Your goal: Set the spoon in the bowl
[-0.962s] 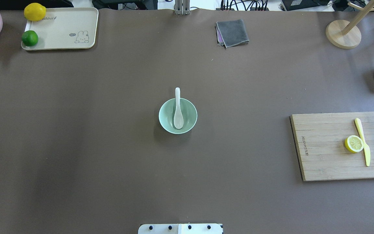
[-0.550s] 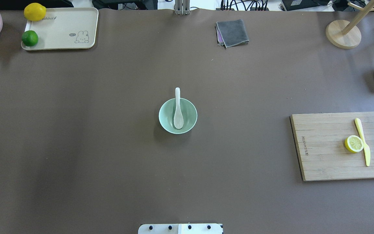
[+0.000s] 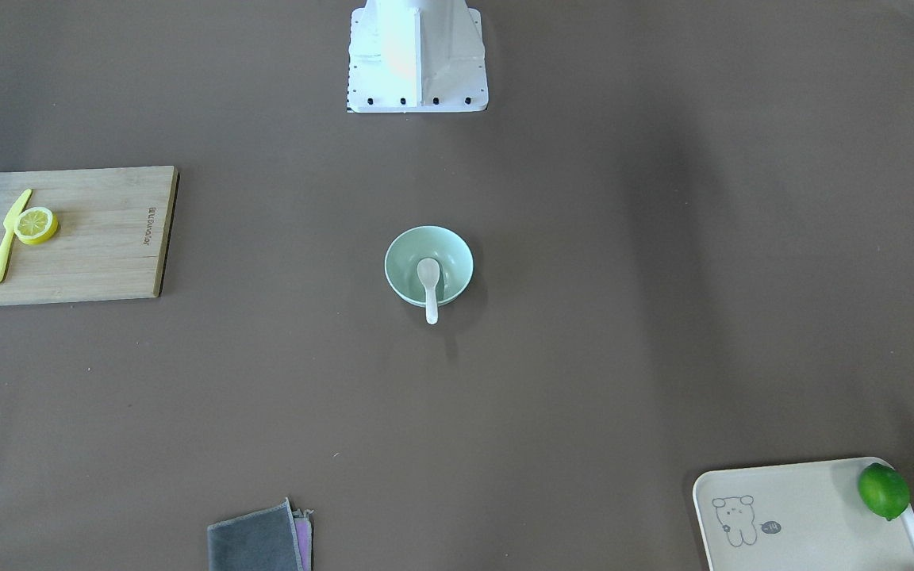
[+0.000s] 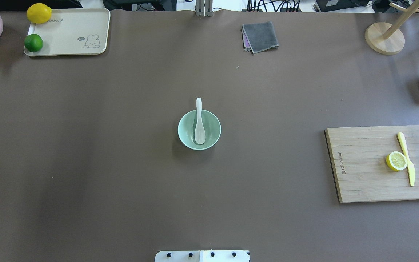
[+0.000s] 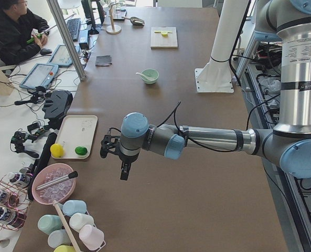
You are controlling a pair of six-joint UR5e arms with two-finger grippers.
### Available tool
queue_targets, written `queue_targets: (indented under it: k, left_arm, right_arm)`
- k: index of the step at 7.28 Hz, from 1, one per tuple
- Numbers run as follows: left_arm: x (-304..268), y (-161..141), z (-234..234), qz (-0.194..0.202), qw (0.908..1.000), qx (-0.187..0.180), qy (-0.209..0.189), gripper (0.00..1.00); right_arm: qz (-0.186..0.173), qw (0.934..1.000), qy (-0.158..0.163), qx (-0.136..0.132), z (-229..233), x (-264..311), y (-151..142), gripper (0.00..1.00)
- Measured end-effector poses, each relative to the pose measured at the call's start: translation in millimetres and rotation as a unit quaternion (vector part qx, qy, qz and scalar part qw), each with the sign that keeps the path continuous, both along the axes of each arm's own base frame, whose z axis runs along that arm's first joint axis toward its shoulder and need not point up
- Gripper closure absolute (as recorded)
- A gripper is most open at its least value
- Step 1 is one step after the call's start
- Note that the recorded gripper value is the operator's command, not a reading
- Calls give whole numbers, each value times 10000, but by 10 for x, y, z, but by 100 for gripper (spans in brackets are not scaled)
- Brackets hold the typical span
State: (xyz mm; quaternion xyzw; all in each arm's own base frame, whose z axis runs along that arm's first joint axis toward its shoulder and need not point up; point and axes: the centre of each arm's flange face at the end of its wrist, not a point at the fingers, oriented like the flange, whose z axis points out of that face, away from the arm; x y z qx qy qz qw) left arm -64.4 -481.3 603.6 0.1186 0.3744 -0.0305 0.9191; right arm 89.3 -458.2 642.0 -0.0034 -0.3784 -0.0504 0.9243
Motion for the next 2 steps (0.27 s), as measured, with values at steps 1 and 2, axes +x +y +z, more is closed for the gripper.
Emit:
queue_targets:
  k: [1, 2]
  left_arm:
    - [0, 0, 6, 0, 10000, -4, 0, 2]
    - [0, 0, 12, 0, 10000, -9, 0, 2]
  right_arm:
    - [-1, 10000, -2, -1, 2, 0, 3, 0]
    - [-2, 10000, -1, -5, 6, 0, 6, 0]
